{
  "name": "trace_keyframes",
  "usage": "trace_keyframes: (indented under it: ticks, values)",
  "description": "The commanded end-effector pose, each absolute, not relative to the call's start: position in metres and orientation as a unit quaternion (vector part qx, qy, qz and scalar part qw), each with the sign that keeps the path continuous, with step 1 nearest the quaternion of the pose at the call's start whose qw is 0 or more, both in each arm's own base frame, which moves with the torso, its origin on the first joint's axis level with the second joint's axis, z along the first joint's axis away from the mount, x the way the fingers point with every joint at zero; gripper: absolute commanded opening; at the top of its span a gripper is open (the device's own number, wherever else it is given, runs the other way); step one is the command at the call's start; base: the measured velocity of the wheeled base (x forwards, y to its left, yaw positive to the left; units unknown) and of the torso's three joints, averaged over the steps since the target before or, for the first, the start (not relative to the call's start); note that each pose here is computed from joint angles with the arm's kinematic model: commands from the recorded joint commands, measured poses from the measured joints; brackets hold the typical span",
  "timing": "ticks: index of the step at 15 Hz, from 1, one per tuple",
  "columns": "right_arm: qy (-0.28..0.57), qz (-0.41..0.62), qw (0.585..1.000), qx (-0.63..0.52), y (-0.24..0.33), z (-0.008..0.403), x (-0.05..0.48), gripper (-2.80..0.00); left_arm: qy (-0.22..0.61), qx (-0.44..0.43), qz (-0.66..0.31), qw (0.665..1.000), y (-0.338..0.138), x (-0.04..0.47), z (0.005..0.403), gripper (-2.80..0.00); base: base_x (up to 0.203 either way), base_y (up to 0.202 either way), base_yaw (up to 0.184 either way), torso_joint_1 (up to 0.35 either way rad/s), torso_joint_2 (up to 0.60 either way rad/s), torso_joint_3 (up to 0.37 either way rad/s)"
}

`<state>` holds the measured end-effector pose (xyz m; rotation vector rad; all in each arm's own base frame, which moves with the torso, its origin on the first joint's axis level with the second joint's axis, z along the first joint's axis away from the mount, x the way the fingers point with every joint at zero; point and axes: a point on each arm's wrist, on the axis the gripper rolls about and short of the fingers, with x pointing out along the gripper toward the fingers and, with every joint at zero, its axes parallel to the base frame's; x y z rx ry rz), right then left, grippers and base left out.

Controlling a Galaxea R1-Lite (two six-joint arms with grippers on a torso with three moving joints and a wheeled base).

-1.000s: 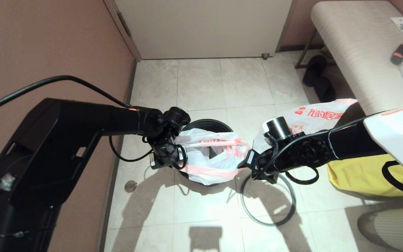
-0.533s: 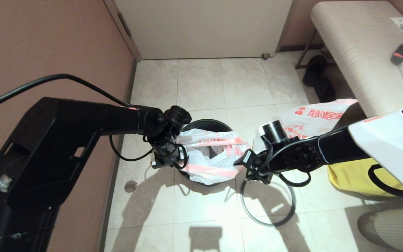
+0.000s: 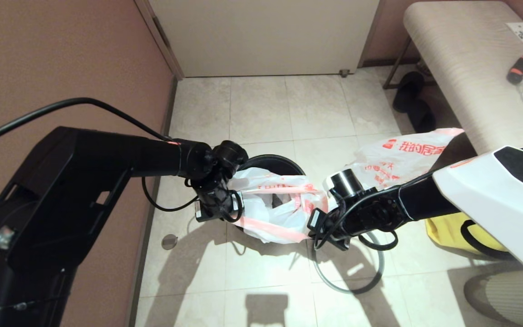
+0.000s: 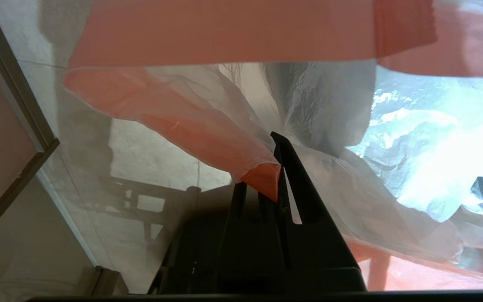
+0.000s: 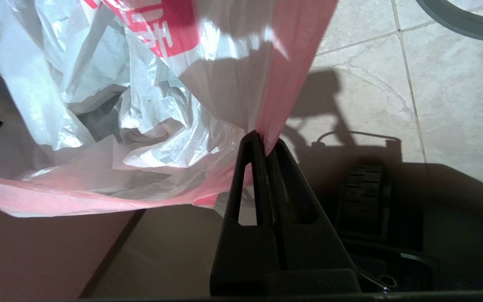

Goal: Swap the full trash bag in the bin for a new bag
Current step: Put the new garbage bag on the trash can

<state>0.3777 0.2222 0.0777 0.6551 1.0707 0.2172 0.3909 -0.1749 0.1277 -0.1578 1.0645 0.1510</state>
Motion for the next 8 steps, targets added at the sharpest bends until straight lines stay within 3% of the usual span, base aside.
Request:
trace_keyframes:
  ticks: [1,8]
  values:
    - [0.513,0.1,0.8,0.293,0.227,0.062,0.378,-2.8,0.513,-0.073,0.072,0.852,-0.175,0.389,0.125,-2.8,0.0,0.0,0.0,0.0,0.0,0.0]
    - [0.512,0.107,0.808,0.272,0.236,0.055,0.378,-2.8,0.553,-0.051,0.08,0.828,-0.161,0.375,0.108,-2.8,0.0,0.0,0.0,0.0,0.0,0.0]
